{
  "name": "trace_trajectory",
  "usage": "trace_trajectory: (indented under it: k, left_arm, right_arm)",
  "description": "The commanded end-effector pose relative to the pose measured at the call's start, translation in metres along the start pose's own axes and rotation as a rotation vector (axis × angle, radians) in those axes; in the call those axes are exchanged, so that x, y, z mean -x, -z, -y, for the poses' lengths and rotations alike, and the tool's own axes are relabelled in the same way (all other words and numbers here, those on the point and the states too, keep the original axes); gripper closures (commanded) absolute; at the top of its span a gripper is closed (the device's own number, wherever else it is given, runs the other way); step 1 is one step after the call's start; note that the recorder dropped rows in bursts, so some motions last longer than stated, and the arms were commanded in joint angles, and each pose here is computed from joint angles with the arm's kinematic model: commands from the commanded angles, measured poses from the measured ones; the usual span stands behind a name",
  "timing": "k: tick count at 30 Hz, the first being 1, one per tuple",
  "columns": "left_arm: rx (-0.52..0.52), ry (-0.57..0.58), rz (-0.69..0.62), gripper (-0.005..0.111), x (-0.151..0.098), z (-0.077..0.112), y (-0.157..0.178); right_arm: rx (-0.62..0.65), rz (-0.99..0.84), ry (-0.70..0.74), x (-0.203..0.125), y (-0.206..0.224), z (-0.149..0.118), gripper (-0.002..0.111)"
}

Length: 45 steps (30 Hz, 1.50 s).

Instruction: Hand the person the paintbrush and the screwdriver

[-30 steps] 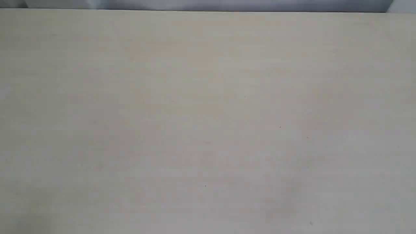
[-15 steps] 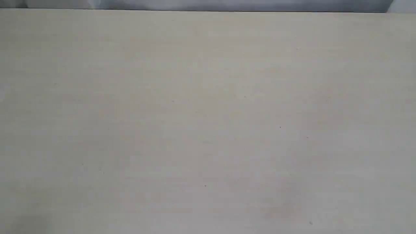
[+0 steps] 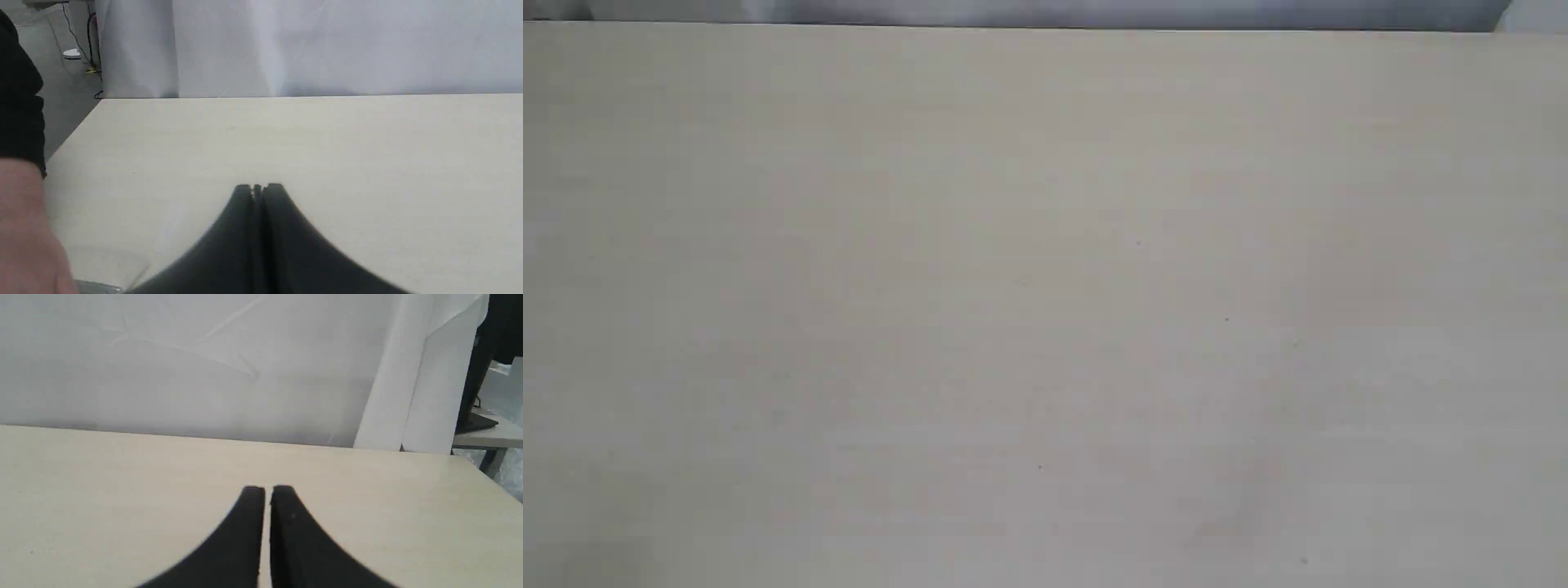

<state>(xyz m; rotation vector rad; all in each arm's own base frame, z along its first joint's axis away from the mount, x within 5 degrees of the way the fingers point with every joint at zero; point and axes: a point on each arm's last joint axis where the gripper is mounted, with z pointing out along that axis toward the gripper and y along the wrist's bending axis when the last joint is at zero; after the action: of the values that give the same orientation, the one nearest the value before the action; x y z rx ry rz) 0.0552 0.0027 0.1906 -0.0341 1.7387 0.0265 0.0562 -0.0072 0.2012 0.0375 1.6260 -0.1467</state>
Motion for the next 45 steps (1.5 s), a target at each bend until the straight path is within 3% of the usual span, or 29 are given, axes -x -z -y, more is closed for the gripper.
trace_trajectory:
  k: [1, 12, 45]
  left_arm:
    - [-0.009, 0.002, 0.007, 0.107, 0.000, 0.001, 0.000]
    - [-0.010, 0.005, 0.005, 0.107, 0.000, 0.001, 0.000]
    - [-0.009, 0.003, 0.007, 0.107, 0.000, 0.001, 0.000]
  right_arm:
    - [-0.002, -0.056, 0.025, -0.006, 0.000, 0.000, 0.104]
    - [-0.008, -0.214, 0.025, -0.020, 0.002, 0.001, 0.104]
    - [0.025, -0.214, 0.026, -0.020, 0.002, -0.001, 0.104]
